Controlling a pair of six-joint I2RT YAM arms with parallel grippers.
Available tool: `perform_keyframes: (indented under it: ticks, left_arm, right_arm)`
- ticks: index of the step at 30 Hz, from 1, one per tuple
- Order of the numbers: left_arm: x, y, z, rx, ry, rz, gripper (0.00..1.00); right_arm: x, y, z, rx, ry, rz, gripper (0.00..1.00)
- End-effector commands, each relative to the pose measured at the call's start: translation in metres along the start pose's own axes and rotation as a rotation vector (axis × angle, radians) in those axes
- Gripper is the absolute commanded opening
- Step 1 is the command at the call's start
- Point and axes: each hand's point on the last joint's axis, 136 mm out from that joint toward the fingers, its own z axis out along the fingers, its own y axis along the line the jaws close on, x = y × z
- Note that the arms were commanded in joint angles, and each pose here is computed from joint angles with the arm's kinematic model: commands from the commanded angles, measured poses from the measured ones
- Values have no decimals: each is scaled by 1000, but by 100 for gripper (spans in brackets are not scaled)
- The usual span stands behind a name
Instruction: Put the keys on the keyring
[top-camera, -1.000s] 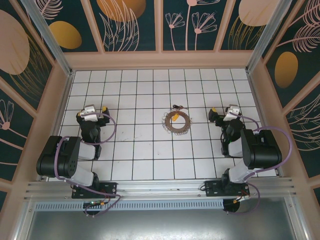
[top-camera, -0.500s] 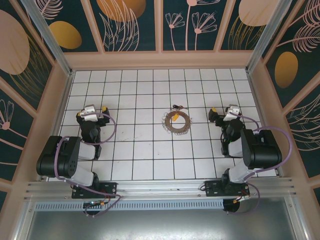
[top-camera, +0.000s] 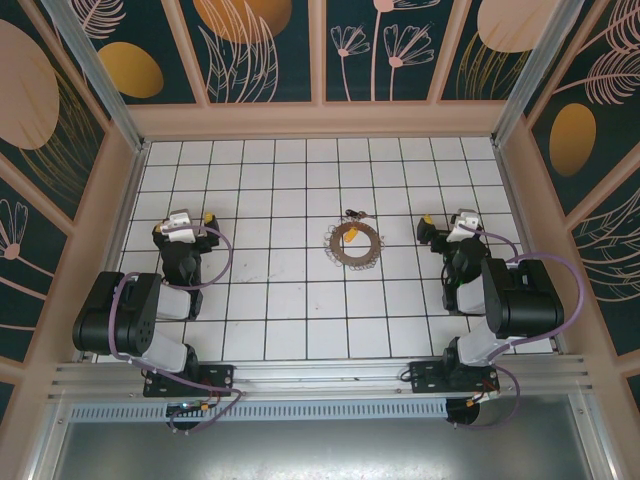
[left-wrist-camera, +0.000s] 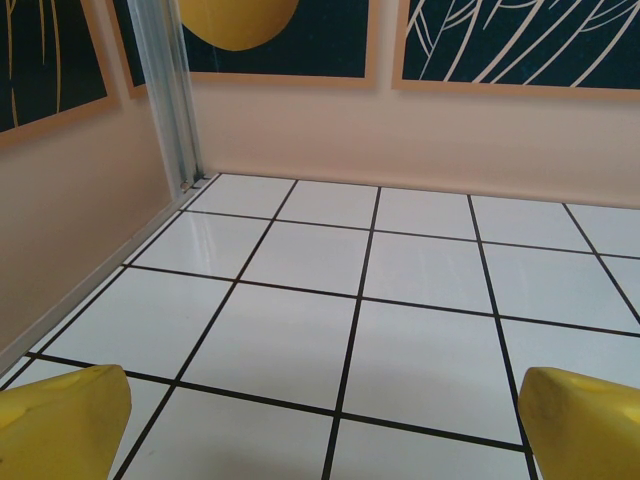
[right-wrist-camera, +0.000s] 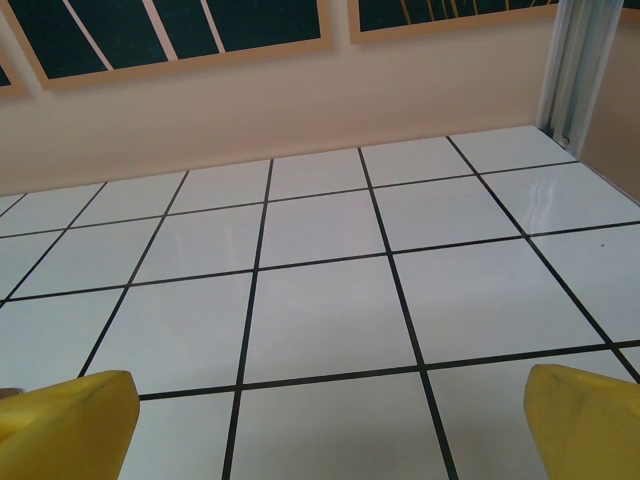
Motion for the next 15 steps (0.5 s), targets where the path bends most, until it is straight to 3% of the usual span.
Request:
perform_keyframes:
  ticks: [1,15]
  left_arm:
    - [-7,1,4,-2,-19,-18,99]
    - [-7,1,3,-2,-21,-19,99]
  right_arm:
    - [-11,-5,4,31,-34,4,99]
    - [-14,-5,-3,38,-63,-4,99]
